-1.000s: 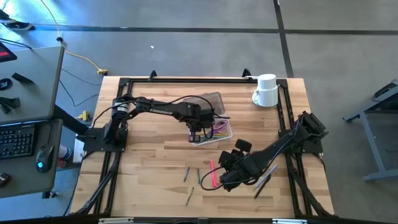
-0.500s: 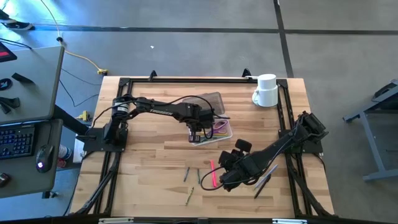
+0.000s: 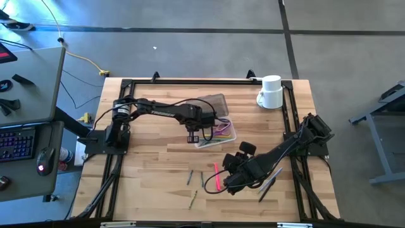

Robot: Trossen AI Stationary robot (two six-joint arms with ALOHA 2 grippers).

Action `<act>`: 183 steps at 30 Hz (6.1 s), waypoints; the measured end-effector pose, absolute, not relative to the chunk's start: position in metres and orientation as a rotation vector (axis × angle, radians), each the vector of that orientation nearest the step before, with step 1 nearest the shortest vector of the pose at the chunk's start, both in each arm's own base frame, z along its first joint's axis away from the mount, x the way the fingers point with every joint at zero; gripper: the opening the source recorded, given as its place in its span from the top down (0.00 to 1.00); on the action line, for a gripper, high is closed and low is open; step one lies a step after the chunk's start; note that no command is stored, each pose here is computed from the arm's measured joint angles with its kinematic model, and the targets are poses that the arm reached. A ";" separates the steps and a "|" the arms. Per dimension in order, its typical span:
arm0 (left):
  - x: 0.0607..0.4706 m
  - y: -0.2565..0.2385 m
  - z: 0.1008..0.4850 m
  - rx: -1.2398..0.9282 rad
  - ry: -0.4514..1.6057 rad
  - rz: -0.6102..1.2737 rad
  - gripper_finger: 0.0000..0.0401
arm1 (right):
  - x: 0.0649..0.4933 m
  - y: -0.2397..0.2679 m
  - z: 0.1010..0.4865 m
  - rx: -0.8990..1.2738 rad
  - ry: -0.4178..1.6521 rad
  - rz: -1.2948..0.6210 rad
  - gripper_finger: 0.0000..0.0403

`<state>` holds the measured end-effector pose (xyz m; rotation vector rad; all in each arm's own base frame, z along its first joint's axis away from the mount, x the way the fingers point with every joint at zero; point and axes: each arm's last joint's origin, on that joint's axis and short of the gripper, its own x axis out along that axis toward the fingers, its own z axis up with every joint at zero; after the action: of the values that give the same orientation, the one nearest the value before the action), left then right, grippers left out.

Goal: Pick & place school supplies into a supply box
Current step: Adjust the orange pencil, then put the blue pencil into the gray supply box

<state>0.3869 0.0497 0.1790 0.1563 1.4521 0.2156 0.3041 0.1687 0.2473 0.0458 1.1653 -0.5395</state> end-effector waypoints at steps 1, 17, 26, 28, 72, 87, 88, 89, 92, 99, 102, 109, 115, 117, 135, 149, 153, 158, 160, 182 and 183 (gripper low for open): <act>0.387 0.050 0.179 0.150 1.453 0.221 0.95 | 0.304 0.169 0.247 0.046 1.165 -0.539 0.75; 0.384 0.049 0.197 0.149 1.396 0.207 0.93 | 0.304 0.169 0.247 0.046 1.165 -0.539 0.75; 0.386 0.049 0.198 0.210 1.380 0.162 0.82 | 0.304 0.169 0.248 0.047 1.165 -0.538 0.75; 0.388 0.049 0.199 0.232 1.355 0.150 0.78 | 0.304 0.169 0.247 0.047 1.164 -0.538 0.75; 0.404 0.044 0.199 0.403 1.415 0.360 0.90 | 0.305 0.169 0.248 0.034 1.160 -0.520 0.75; 0.427 0.039 0.209 0.184 1.169 0.316 0.83 | 0.306 0.169 0.248 0.024 1.160 -0.506 0.75; 0.427 0.039 0.209 0.183 1.163 0.317 0.83 | 0.306 0.170 0.248 0.024 1.160 -0.506 0.75; 0.427 0.040 0.209 0.183 1.162 0.317 0.83 | 0.306 0.170 0.248 0.024 1.159 -0.505 0.75; 0.425 0.040 0.208 0.186 1.183 0.318 0.83 | 0.306 0.170 0.248 0.024 1.160 -0.506 0.75; 0.423 0.040 0.207 0.193 1.210 0.319 0.74 | 0.306 0.170 0.248 0.023 1.160 -0.506 0.75; 0.423 0.040 0.207 0.196 1.210 0.317 0.67 | 0.306 0.170 0.248 0.024 1.160 -0.506 0.75; 0.423 0.040 0.207 0.224 1.218 0.307 0.56 | 0.306 0.170 0.248 0.024 1.160 -0.506 0.75; 0.413 0.039 0.211 0.244 1.344 0.292 0.57 | 0.306 0.170 0.247 0.024 1.160 -0.506 0.75; 0.406 0.039 0.211 0.229 1.410 0.314 0.59 | 0.306 0.170 0.248 0.023 1.159 -0.507 0.75; 0.337 0.040 0.297 0.207 1.394 0.506 0.63 | 0.274 0.201 0.247 -0.153 1.029 -0.441 0.76; 0.235 0.033 0.300 0.121 0.806 0.515 0.63 | 0.231 0.165 0.208 0.325 0.826 -0.272 0.81; 0.220 0.032 0.288 0.184 0.727 0.500 0.63 | 0.232 0.160 0.207 0.236 0.678 -0.162 0.82; 0.218 0.032 0.289 0.241 0.688 0.484 0.63 | 0.234 0.164 0.202 0.153 0.582 -0.004 0.82; 0.218 0.032 0.288 0.243 0.695 0.480 0.63 | 0.232 0.166 0.198 0.129 0.610 0.092 0.83; 0.219 0.032 0.286 0.095 0.668 0.531 0.63 | 0.201 0.174 0.175 0.198 1.026 0.276 0.87; 0.219 0.032 0.286 0.087 0.666 0.533 0.63 | 0.202 0.173 0.175 0.164 1.009 0.272 0.87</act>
<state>0.2191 0.0319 0.2862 0.0870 0.6655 0.5335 0.2023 0.1732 0.1750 0.1644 1.0090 0.2725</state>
